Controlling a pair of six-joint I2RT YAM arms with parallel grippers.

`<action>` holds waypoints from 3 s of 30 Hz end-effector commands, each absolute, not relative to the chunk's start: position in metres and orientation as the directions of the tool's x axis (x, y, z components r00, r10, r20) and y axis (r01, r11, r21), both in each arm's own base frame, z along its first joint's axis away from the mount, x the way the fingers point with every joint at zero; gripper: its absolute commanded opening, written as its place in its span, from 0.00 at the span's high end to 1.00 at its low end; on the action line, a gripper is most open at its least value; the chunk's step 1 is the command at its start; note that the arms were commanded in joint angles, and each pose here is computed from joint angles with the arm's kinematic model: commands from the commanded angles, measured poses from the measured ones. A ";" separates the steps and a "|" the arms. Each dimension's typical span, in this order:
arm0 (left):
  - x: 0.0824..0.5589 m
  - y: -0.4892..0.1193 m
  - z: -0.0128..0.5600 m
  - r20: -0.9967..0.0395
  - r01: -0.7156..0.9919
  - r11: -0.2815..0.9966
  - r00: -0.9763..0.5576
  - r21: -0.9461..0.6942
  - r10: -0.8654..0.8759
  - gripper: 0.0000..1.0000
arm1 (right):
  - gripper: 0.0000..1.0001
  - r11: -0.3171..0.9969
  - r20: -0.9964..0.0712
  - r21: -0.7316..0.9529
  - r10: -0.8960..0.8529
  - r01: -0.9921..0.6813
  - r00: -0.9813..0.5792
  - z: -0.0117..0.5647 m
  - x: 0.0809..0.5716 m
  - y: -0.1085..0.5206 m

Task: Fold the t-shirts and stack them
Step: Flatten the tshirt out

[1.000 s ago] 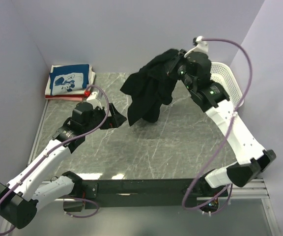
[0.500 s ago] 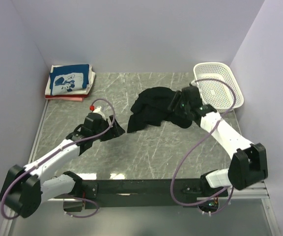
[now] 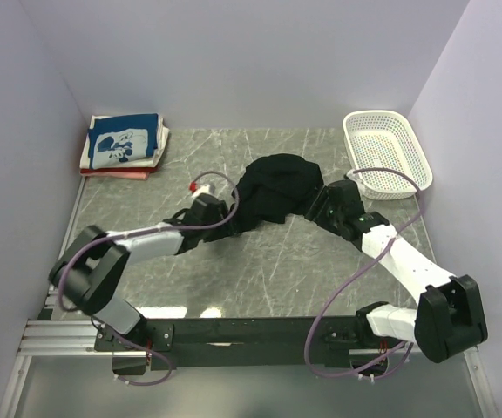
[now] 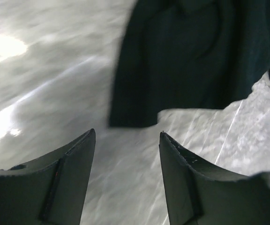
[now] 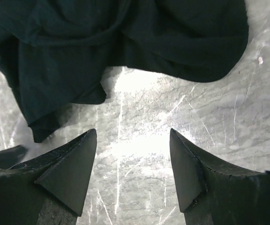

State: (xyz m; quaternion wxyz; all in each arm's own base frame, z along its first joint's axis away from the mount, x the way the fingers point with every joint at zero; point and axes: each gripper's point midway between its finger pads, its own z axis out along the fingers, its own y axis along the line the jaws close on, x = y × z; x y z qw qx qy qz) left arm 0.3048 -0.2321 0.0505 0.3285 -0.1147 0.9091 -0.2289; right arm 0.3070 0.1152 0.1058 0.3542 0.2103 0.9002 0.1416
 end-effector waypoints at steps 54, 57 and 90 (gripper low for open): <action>0.315 -0.110 0.168 -0.679 -0.243 0.827 -0.477 -0.508 -0.557 0.99 | 0.34 0.906 -0.529 0.351 0.400 0.236 -0.749 0.028 0.305 0.162; 0.314 -0.109 0.173 -0.687 -0.236 0.830 -0.472 -0.505 -0.552 0.99 | 0.35 0.905 -0.520 0.355 0.399 0.234 -0.755 0.025 0.309 0.167; 0.214 -0.003 0.516 -0.793 -0.082 0.795 0.186 -0.601 -0.580 1.00 | 1.00 0.774 -0.790 0.613 0.605 -0.157 -0.101 0.494 0.225 0.058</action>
